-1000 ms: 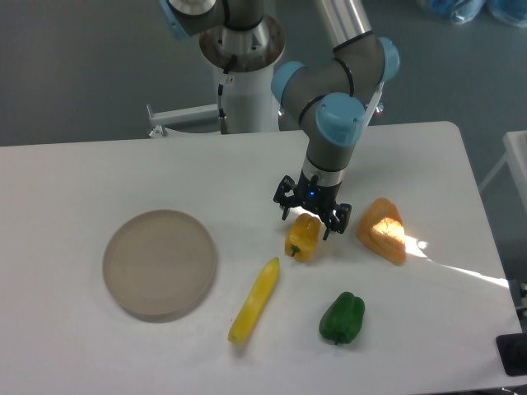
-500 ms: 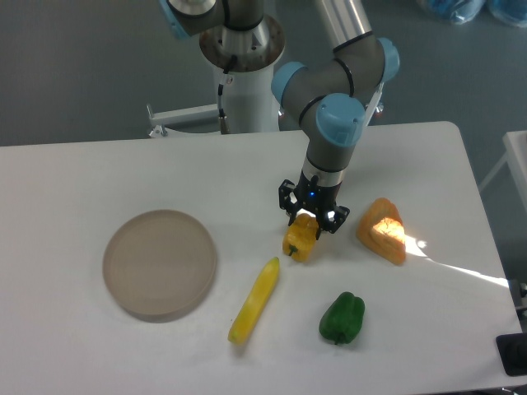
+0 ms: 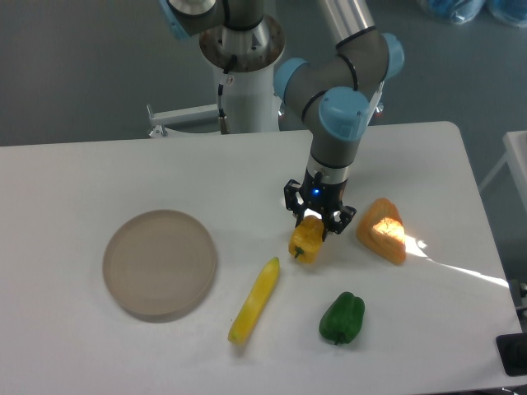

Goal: Pick up the yellow pepper from the table
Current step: 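Lift the yellow pepper and carry it beside the orange pepper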

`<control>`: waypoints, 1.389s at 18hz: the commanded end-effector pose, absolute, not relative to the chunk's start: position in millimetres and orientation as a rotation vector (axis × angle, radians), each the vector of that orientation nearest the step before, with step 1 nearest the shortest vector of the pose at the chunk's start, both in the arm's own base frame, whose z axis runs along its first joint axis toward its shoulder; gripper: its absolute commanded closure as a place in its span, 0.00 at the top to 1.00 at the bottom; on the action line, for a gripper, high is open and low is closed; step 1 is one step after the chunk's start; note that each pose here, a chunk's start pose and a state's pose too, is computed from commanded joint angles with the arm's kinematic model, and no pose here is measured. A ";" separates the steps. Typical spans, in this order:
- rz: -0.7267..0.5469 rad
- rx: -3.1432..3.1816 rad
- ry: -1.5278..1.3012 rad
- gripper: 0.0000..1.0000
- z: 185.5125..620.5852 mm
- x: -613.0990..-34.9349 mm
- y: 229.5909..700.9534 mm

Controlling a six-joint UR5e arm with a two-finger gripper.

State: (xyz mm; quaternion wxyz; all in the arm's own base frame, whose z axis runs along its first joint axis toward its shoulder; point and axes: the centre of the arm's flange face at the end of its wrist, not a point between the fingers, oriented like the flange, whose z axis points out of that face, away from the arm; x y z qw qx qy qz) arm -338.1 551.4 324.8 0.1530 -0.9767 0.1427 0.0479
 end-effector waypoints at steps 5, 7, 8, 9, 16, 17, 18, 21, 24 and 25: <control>0.215 -2.755 0.410 0.39 354.7 -359.4 569.8; 0.236 -2.744 0.404 0.39 362.0 -367.5 573.6; 0.250 -2.737 0.407 0.39 367.6 -372.2 573.9; 0.261 -2.731 0.411 0.39 372.3 -375.7 574.4; 0.346 -2.710 0.468 0.39 395.4 -412.4 558.7; 0.361 -2.717 0.485 0.39 395.3 -415.8 556.0; 0.390 -2.729 0.512 0.39 396.8 -420.7 553.4; 0.464 -2.766 0.566 0.39 398.4 -431.3 554.0; 0.464 -2.771 0.570 0.39 395.3 -440.3 563.9; 0.464 -2.774 0.567 0.39 393.6 -442.6 565.5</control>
